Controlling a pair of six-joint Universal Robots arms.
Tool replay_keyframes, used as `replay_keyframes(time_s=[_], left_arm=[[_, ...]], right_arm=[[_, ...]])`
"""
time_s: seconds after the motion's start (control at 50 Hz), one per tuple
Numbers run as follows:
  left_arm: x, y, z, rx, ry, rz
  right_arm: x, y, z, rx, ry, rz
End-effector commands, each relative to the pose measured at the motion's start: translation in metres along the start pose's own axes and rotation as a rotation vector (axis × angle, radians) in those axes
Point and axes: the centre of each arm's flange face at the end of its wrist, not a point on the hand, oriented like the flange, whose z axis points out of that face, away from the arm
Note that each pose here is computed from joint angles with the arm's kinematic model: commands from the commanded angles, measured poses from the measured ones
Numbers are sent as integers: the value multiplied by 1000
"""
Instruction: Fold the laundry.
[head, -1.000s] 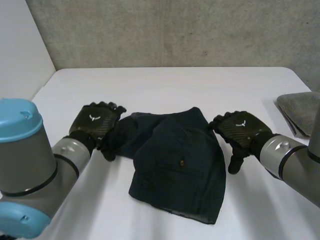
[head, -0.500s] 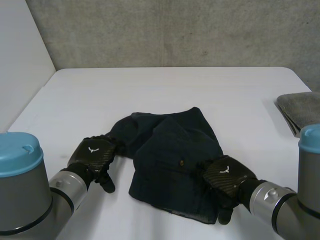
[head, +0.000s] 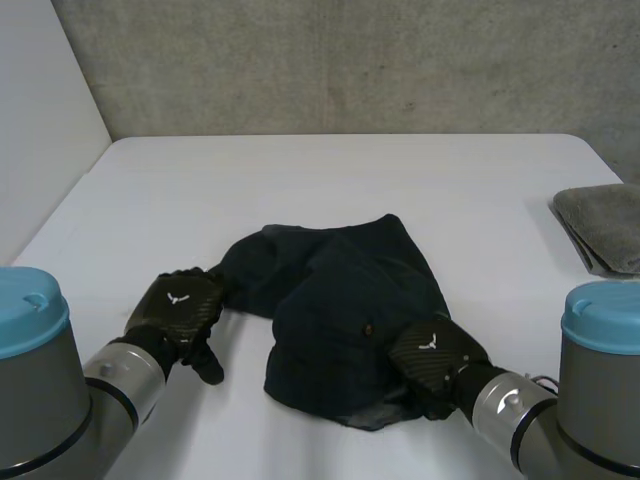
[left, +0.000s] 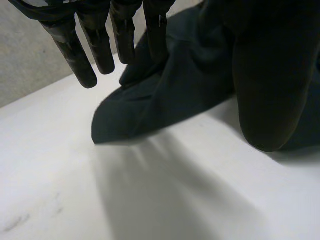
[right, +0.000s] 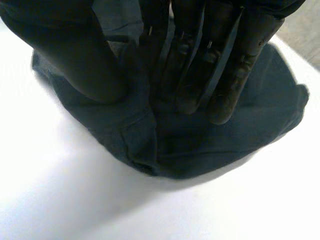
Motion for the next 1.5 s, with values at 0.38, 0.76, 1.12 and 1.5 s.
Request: replay_keyframes(time_s=[0.38, 0.76, 1.12, 1.5], left_arm=[[-63, -70, -25, 285, -235, -84], [-102, -78, -32, 356, -290, -204], [-94, -56, -11, 253, -241, -211], [-39, -18, 38, 73, -37, -172]], right_arm=[[20, -204, -30, 579, 163, -19], [-5, -219, 15, 523, 165, -10], [197, -132, 14, 296, 612, 119], [244, -67, 35, 109, 727, 175]])
